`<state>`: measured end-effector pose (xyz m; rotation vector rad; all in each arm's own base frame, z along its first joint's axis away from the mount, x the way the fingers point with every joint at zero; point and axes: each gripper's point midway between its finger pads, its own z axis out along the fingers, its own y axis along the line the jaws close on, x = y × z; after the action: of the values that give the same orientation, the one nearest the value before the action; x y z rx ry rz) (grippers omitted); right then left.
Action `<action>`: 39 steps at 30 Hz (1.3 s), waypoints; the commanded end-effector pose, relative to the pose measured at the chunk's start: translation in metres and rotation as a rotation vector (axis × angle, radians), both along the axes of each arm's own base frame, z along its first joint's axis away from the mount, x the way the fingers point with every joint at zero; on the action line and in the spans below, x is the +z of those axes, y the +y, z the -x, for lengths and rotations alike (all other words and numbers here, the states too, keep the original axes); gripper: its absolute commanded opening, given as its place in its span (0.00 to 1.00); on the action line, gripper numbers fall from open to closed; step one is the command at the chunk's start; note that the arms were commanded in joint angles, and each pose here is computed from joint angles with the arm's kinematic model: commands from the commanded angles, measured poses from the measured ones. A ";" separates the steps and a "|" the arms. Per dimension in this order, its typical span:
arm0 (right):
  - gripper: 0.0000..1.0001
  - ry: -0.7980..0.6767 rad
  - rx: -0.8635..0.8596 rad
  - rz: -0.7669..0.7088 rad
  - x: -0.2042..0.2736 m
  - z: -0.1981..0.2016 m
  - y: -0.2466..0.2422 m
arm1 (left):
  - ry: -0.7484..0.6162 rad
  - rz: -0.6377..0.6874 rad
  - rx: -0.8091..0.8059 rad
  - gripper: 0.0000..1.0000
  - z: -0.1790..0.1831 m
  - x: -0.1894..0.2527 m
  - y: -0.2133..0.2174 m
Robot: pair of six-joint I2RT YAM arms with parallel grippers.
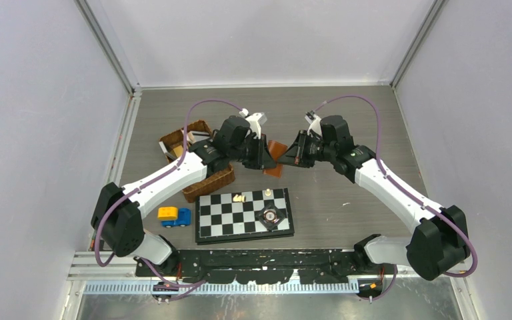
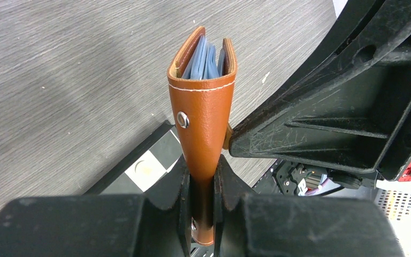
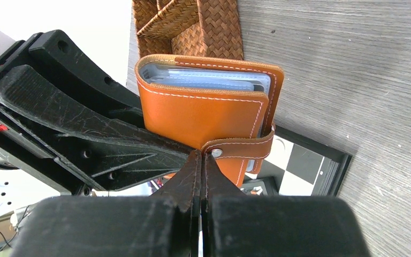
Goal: Put the credit cards into the card holder
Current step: Close the card holder.
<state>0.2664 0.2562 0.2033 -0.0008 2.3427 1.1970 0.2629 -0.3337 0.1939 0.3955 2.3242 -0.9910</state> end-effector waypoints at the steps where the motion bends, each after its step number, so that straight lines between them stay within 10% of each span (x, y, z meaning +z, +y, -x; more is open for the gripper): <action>1: 0.00 -0.036 0.007 -0.048 0.010 -0.003 0.007 | -0.068 0.061 -0.040 0.00 -0.001 0.025 -0.010; 39: 0.01 0.001 -0.030 -0.018 -0.016 -0.006 0.004 | -0.110 0.178 -0.113 0.00 0.011 0.045 -0.021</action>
<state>0.2651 0.2567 0.1914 0.0466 2.3527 1.2164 0.2589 -0.3337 0.1836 0.4372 2.3185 -1.0069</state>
